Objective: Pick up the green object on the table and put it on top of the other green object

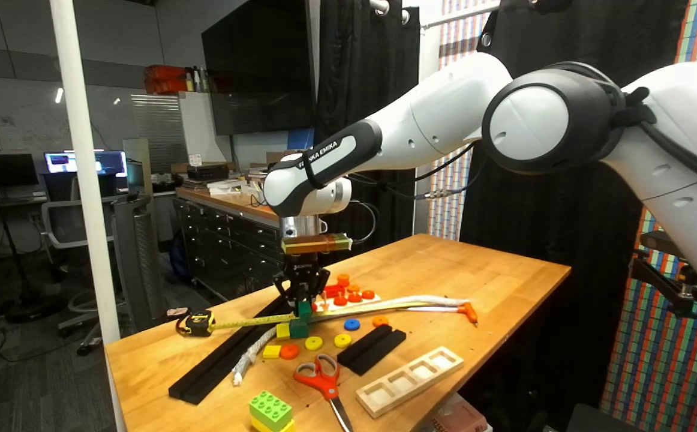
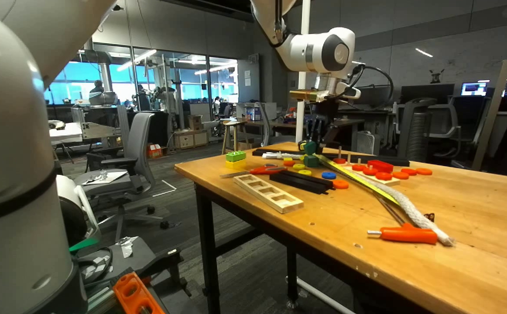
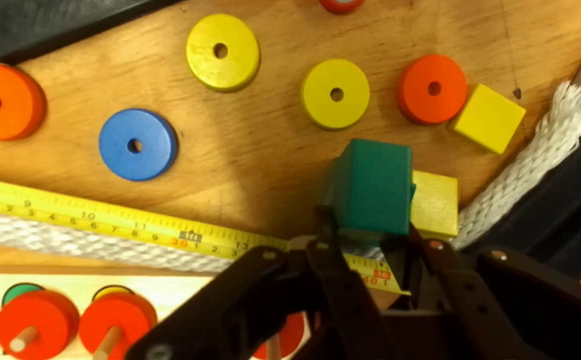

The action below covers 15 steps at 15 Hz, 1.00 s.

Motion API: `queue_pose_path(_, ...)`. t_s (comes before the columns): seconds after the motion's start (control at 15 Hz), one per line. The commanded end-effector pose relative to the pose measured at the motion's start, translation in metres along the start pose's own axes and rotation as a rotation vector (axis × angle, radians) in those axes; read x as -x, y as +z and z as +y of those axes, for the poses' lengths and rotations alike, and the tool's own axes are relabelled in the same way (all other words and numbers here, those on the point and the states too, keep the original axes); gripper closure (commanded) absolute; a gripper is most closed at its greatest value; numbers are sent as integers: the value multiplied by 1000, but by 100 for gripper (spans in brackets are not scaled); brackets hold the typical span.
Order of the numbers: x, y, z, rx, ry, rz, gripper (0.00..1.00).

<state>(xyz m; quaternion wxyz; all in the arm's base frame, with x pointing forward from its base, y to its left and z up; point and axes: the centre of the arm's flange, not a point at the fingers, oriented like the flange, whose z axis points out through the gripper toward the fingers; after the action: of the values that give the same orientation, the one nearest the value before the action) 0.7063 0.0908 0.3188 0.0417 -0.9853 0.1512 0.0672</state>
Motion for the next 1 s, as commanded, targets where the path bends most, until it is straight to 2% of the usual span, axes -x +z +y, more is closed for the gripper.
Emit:
queue_pose_path(0.0, 3, -8, -12, -14, -29, -21, 81)
queue_pose_path(0.93, -13, 5, -9, -15, -61, -45, 81)
